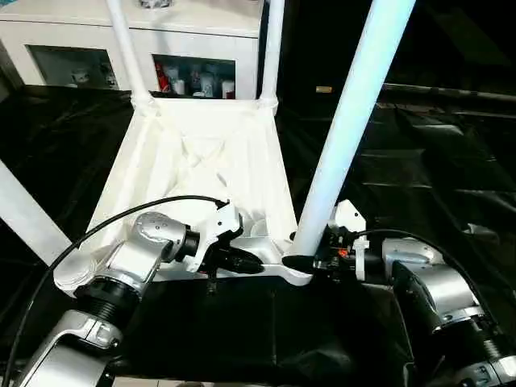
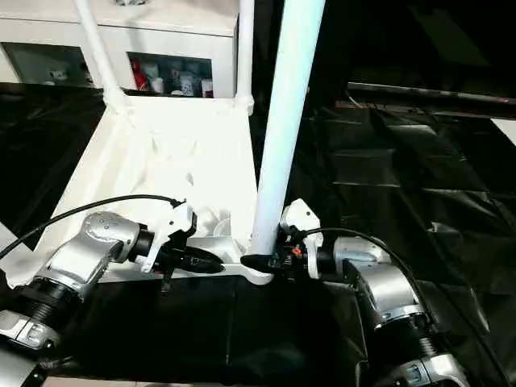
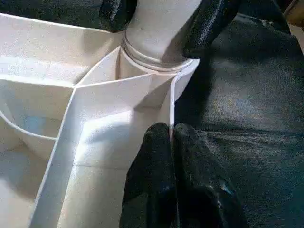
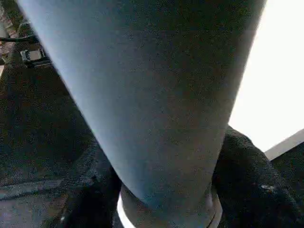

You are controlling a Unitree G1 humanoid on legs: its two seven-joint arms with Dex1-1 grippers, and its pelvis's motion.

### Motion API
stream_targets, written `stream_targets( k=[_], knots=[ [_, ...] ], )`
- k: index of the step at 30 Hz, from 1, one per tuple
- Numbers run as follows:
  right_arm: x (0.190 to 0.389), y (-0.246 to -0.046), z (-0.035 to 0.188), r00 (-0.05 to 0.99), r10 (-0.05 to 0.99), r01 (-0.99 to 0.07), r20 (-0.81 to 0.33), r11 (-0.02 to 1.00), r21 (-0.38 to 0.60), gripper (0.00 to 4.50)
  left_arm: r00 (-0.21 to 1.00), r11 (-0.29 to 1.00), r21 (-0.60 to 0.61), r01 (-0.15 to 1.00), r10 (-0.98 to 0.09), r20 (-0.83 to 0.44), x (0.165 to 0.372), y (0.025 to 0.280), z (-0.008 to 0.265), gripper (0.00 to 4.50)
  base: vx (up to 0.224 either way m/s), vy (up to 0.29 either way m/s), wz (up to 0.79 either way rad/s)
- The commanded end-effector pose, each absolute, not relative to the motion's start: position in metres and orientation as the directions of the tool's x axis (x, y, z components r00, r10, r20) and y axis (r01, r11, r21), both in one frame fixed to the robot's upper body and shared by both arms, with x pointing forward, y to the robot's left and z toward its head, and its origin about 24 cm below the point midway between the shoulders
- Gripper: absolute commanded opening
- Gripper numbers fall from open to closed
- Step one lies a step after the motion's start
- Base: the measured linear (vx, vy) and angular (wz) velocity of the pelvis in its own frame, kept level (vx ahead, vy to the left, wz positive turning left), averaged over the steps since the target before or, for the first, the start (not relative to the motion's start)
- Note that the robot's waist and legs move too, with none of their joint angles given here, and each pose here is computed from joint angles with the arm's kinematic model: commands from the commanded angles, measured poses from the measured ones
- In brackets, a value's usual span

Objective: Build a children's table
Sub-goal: Rotate leg to tighten

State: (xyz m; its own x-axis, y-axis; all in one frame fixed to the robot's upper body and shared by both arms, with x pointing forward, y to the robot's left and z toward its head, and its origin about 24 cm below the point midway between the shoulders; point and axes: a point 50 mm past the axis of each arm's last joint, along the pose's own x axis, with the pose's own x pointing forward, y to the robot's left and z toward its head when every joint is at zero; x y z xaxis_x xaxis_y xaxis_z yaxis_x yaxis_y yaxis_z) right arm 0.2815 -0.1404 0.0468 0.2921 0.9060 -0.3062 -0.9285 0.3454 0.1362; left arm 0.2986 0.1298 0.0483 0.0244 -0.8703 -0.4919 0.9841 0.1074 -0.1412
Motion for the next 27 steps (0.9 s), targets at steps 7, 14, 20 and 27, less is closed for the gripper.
stream_targets(
  k=[7,14,20,27],
  knots=[
    [0.299,-0.138,0.03,0.651,0.706,-0.71,-0.277,0.696,0.105,2.12,0.248,0.323,-0.063,0.944,-0.825,-0.508,0.314,0.115,0.033,0.0,0.0,0.0,0.0],
    [0.307,-0.108,0.023,0.876,0.422,-0.385,-0.235,0.904,0.185,2.01,0.403,0.455,0.001,0.891,-0.788,-0.466,0.326,0.065,0.032,0.0,0.0,0.0,0.0],
    [0.31,-0.089,0.029,0.871,0.449,-0.418,-0.199,0.891,0.18,2.01,0.376,0.419,0.007,0.908,-0.807,-0.455,0.324,0.053,0.033,0.0,0.0,0.0,0.0],
    [0.311,-0.094,0.04,0.842,0.519,-0.494,-0.143,0.851,0.18,2.9,0.352,0.385,0.027,0.922,-0.81,-0.469,0.323,0.075,0.031,0.0,0.0,0.0,0.0]
  ],
)
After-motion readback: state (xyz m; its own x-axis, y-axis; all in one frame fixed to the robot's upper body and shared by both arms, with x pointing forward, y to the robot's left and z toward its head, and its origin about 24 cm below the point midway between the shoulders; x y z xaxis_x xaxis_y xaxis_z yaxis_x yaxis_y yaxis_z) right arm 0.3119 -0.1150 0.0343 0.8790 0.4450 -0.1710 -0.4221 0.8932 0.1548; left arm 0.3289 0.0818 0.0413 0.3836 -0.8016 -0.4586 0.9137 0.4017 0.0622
